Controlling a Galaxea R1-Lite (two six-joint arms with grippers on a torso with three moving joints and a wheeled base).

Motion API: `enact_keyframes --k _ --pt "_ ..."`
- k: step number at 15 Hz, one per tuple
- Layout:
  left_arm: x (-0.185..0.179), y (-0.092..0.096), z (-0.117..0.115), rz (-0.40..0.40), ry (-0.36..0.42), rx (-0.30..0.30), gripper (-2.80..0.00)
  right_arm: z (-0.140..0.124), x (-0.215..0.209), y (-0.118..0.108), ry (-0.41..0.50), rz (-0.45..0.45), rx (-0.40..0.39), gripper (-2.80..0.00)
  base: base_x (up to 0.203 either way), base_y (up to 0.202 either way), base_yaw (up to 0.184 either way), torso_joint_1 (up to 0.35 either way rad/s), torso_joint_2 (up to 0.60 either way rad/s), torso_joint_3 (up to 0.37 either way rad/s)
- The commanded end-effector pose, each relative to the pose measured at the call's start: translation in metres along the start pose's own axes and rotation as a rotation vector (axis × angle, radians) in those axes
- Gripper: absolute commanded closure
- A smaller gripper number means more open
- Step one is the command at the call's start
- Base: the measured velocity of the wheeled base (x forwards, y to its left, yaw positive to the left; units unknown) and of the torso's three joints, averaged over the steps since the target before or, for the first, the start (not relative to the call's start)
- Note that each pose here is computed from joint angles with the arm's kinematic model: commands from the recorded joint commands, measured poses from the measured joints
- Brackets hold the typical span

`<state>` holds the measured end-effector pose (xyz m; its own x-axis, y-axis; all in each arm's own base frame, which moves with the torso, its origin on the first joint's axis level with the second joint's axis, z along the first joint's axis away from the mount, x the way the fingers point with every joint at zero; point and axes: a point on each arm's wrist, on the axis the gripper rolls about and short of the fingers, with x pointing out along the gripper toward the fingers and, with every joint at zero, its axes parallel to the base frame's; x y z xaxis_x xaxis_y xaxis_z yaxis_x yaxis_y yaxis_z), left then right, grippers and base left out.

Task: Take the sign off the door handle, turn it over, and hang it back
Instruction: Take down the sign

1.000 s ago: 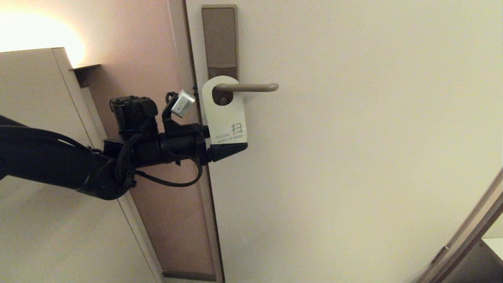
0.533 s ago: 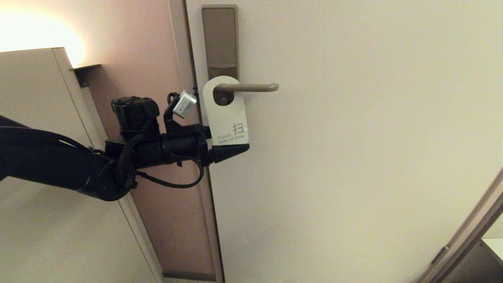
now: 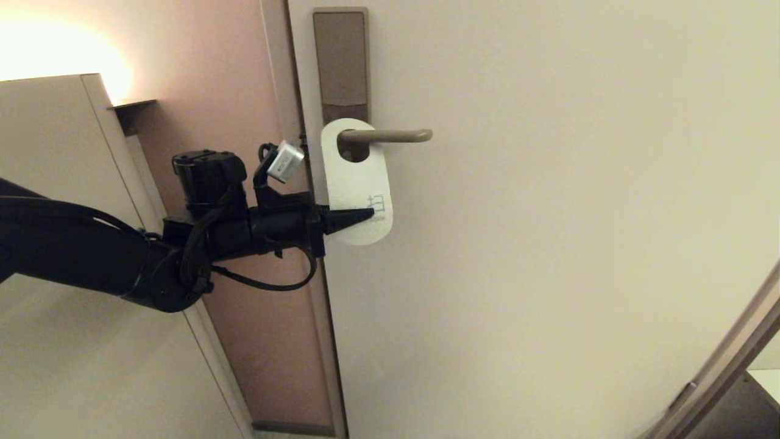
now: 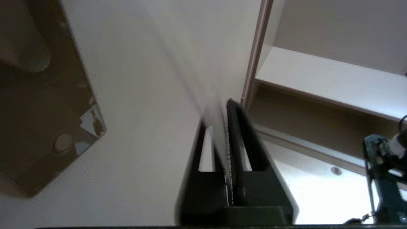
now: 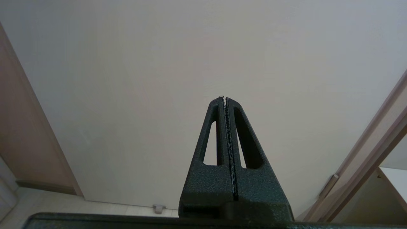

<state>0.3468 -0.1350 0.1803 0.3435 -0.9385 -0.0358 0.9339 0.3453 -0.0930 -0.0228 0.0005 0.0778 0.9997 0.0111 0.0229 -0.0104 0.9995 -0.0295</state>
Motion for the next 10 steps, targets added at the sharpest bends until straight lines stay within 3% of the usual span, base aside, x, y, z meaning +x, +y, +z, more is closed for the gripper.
enact_keyframes --k 1,6,10 --pt "-0.0006 -0.0007 0.0018 -0.005 -0.005 0.007 0.0 0.0 0.0 0.0 0.0 0.0 0.0 0.0 0.0 0.0 0.0 0.0 0.0 0.0" --pt "-0.0033 -0.0019 -0.0012 0.009 0.002 0.008 0.0 0.0 0.0001 0.0 0.001 0.0 -0.002 0.0 0.0 0.0 0.0 0.0 0.0 0.0" --pt "-0.0031 -0.0003 -0.0017 0.069 0.001 0.007 0.0 0.0 0.0 0.0 0.0 0.0 0.0 0.0 0.0 0.0 0.0 0.0 0.0 0.0"
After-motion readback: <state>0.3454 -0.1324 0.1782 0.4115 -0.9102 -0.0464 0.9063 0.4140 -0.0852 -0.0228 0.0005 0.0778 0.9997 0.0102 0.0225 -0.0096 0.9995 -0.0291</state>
